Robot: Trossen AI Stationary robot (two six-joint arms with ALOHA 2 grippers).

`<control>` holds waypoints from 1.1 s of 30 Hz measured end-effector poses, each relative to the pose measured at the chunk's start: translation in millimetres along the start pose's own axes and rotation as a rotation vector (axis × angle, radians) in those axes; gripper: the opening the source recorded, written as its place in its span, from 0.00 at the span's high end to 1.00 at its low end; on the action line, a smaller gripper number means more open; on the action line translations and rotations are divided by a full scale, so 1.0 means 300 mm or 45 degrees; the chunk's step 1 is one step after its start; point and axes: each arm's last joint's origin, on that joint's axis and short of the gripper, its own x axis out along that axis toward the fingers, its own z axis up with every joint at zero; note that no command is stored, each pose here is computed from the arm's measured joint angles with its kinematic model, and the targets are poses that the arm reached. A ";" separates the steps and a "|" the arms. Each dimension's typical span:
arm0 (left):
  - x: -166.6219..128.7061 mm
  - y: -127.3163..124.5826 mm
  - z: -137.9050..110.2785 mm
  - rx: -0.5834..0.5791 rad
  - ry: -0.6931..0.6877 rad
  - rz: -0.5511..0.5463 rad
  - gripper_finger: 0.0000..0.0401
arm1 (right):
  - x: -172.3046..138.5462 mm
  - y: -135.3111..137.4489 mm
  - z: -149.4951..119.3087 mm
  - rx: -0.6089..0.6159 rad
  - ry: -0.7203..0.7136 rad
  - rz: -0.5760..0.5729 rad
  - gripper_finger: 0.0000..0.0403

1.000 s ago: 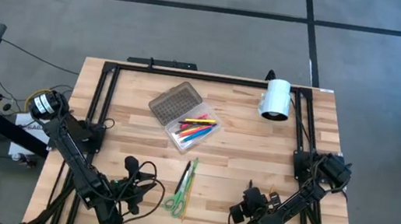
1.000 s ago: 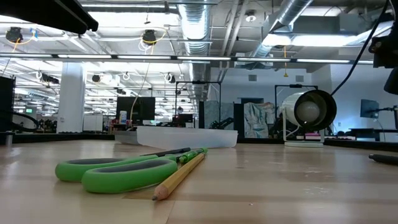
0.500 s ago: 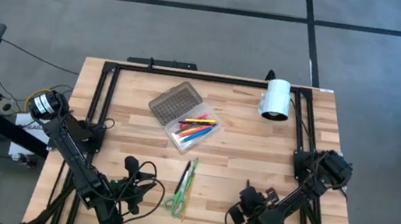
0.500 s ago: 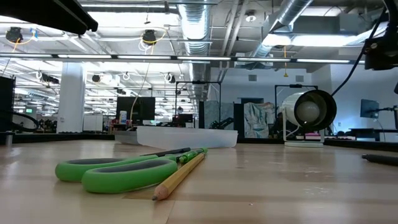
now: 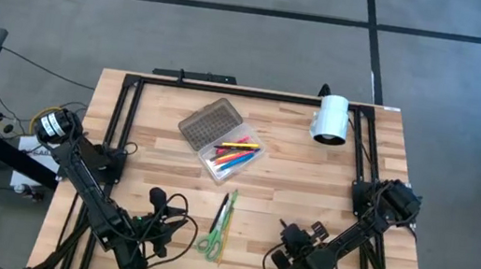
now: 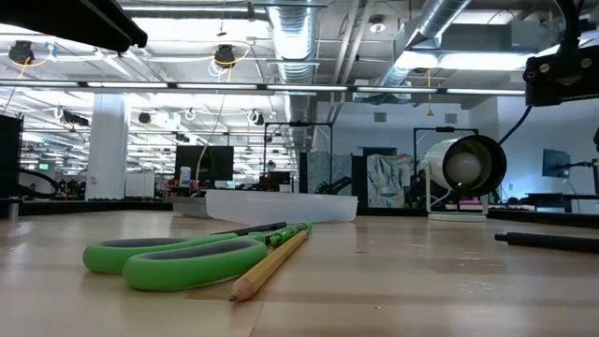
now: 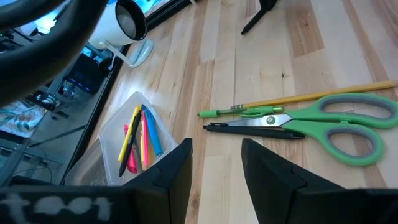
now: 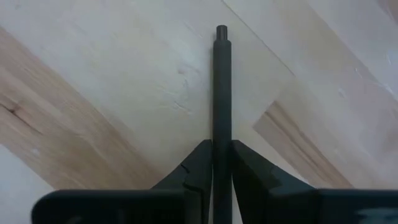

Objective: Pick & place school supplies into a supply box
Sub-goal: Put the right black pen into the transparent supply box

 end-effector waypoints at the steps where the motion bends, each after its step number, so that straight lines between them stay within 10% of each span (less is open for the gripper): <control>1: 0.000 0.000 0.000 0.000 0.000 0.000 0.67 | 0.000 0.000 0.001 -0.006 0.002 0.000 0.88; 14: 0.000 0.000 0.000 0.000 0.000 -0.001 0.67 | 0.024 0.014 0.078 -0.081 0.062 0.052 0.74; 33: 0.000 0.000 0.000 0.000 0.002 -0.004 0.67 | 0.015 0.023 0.063 -0.117 0.114 0.094 0.78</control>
